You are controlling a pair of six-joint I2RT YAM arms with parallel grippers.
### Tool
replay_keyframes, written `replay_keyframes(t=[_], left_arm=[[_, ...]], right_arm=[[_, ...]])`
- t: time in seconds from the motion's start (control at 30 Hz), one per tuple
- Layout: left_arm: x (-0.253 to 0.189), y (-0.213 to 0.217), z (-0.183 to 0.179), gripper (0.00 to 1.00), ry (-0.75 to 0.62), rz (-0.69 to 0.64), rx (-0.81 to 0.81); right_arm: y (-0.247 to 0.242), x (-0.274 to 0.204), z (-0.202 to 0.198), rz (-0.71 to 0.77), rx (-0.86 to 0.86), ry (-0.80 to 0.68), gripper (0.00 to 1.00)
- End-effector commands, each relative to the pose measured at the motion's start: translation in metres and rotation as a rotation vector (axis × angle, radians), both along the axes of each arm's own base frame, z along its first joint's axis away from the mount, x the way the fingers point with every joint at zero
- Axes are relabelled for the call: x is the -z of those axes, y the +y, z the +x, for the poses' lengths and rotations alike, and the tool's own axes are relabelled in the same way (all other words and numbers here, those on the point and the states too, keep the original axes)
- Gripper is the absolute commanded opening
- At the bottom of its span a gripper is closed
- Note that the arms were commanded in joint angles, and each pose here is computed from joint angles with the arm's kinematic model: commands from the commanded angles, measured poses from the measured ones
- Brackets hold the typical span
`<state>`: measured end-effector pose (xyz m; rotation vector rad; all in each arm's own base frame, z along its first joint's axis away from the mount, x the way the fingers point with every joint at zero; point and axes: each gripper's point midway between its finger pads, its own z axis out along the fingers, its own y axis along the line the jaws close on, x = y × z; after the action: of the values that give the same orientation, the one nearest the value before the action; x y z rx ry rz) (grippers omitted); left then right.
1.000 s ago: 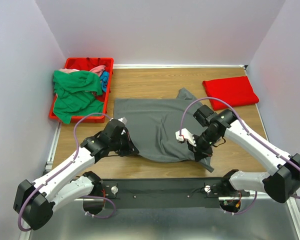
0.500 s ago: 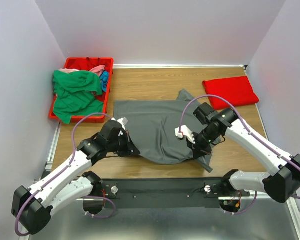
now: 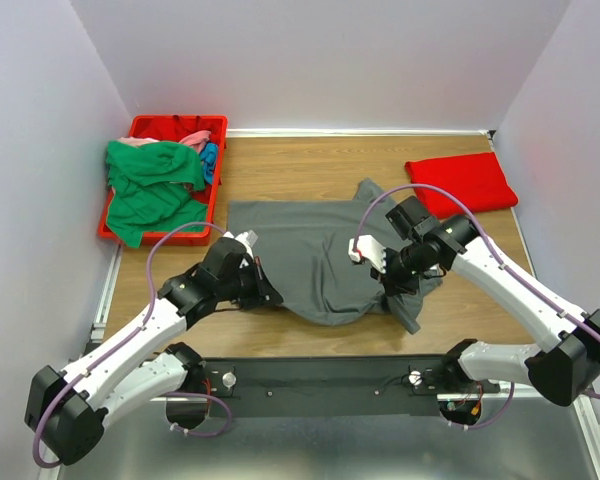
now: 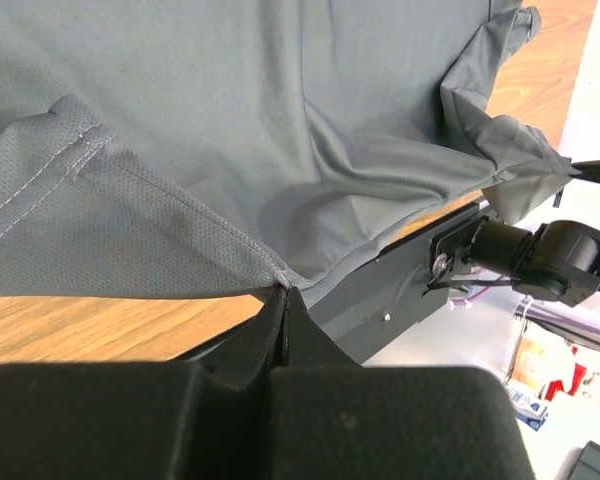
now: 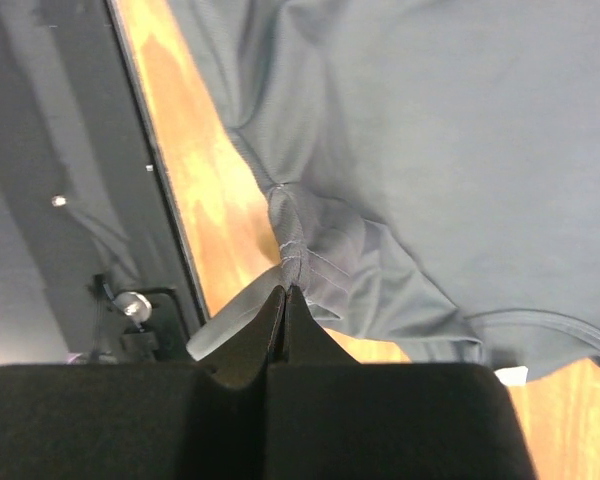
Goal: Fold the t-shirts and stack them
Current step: Flatten the tshirt out
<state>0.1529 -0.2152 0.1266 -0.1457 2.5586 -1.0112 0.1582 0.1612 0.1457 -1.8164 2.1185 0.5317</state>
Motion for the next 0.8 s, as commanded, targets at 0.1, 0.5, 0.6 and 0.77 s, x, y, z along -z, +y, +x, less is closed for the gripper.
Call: replay_keyframes(t=[0.1, 0.5, 0.6, 0.77], left_arm=[[-0.008, 0.009, 0.002, 0.00, -0.033, -0.008, -0.051], [0.003, 0.021, -0.035, 0.00, 0.047, -0.015, 0.002], [0.010, 0.021, -0.045, 0.00, 0.081, -0.025, 0.034], [0.012, 0.019, -0.057, 0.00, 0.109, -0.040, 0.093]], right_arm=[[0.003, -0.004, 0.012, 0.005, 0.030, -0.044, 0.00], [0.004, 0.007, -0.029, 0.058, -0.084, 0.114, 0.00], [0.007, 0.004, -0.040, 0.089, -0.120, 0.156, 0.01], [0.005, 0.004, -0.055, 0.091, -0.161, 0.234, 0.00]])
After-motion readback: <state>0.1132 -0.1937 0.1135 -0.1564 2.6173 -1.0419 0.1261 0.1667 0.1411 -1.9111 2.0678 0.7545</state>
